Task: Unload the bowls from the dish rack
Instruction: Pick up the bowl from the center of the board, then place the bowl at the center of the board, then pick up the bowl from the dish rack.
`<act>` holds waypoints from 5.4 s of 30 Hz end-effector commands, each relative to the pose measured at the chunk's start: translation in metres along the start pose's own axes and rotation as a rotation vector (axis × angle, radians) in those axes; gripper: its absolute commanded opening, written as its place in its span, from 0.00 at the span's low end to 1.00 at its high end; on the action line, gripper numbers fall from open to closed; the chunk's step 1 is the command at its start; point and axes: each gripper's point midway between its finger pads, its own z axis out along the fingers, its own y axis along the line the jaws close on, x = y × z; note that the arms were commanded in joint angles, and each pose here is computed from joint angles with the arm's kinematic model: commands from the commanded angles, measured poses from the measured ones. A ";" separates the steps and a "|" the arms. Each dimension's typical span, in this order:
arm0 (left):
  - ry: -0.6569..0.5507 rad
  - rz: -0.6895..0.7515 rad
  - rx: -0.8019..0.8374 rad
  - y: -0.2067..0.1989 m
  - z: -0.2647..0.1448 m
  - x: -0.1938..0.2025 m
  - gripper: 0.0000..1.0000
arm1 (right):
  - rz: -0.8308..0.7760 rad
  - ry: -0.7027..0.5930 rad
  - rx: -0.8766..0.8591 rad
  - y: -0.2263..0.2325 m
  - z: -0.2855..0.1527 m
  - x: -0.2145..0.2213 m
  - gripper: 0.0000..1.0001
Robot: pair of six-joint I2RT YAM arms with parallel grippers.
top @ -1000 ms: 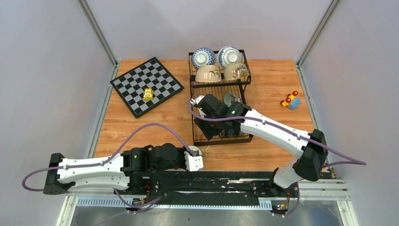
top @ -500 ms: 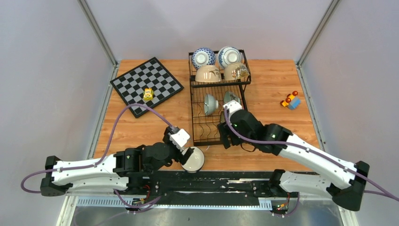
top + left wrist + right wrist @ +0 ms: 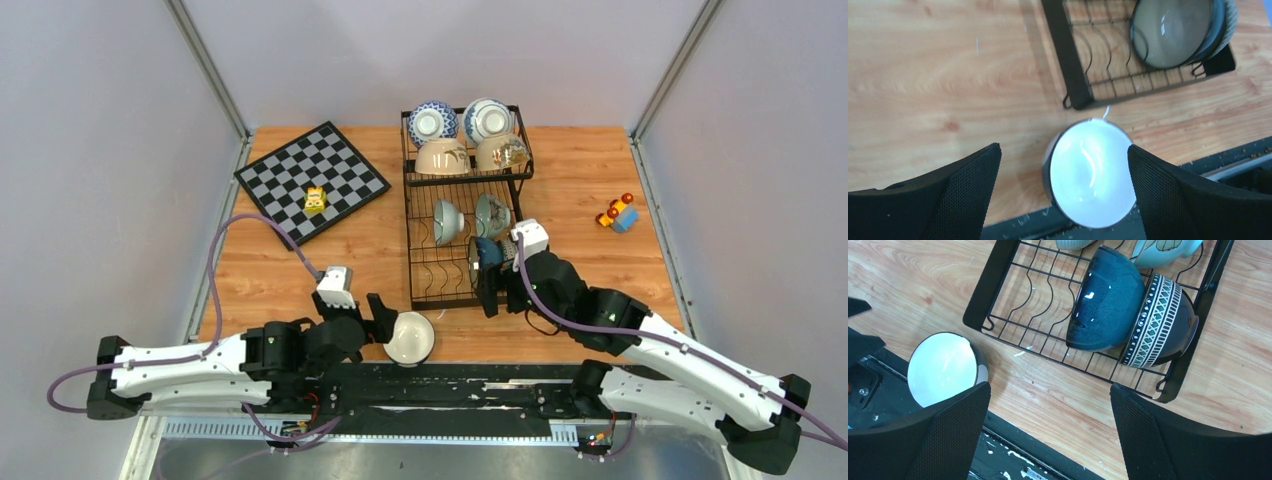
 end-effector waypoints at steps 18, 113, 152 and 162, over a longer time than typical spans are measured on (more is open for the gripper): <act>0.454 0.003 -0.085 0.001 0.026 0.093 0.75 | -0.013 0.047 -0.072 0.012 0.009 0.023 0.89; 0.027 -0.771 -1.247 0.332 0.019 -0.024 0.05 | -0.104 0.029 -0.015 -0.011 -0.003 0.027 0.93; 0.017 -0.050 0.257 -0.043 0.042 -0.105 0.98 | 0.361 0.019 0.300 -0.099 0.020 -0.008 0.98; 0.055 -0.275 0.606 -0.111 0.072 -0.068 0.99 | 0.309 -0.129 0.383 -0.127 -0.004 0.001 0.92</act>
